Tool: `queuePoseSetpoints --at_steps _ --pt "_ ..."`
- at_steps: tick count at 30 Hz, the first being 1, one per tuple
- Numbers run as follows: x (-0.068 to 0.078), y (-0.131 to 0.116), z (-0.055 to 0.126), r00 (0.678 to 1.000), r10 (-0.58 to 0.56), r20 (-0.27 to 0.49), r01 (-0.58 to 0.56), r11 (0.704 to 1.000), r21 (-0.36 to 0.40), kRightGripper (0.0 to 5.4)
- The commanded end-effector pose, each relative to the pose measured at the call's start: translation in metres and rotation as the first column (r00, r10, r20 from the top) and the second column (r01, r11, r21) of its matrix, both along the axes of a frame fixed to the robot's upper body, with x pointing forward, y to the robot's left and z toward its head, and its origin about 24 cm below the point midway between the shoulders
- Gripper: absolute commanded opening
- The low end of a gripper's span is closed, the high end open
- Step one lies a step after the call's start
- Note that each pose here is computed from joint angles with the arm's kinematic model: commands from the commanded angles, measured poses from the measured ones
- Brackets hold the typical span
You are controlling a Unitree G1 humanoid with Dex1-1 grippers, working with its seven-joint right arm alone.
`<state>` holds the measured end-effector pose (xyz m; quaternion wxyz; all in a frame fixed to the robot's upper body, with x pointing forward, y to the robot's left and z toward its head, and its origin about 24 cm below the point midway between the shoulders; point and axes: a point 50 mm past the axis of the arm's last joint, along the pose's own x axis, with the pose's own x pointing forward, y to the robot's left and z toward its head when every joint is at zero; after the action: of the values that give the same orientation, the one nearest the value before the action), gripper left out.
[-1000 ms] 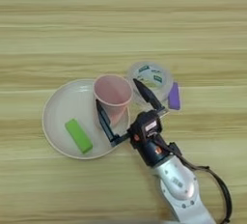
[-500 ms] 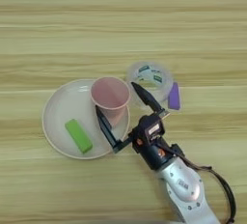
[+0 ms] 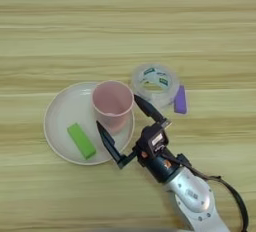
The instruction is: Move the objects on the table
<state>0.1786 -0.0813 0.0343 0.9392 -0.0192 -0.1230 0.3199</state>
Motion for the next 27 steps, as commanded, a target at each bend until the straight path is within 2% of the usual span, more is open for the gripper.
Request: queuePoseSetpoints --at_steps 1,4,6,9,14,20,27 --pt "0.006 -0.004 0.012 0.998 -0.027 0.053 0.026 0.999 0.024 5.36" --pt "0.008 -0.01 0.013 0.997 -0.05 0.065 0.05 0.999 0.008 5.36" --pt "0.009 -0.018 0.015 0.993 -0.067 0.098 0.07 0.997 -0.03 5.36" --pt "0.013 -0.026 0.016 0.99 -0.086 0.109 0.094 0.993 -0.066 5.36" --pt "0.007 -0.022 0.006 0.997 -0.011 0.082 0.024 0.988 -0.154 5.36" --pt "0.002 -0.017 0.002 0.997 0.043 0.06 -0.032 0.984 -0.173 5.36" --pt "0.001 -0.032 0.001 0.996 0.067 0.054 -0.051 0.964 -0.26 5.36"
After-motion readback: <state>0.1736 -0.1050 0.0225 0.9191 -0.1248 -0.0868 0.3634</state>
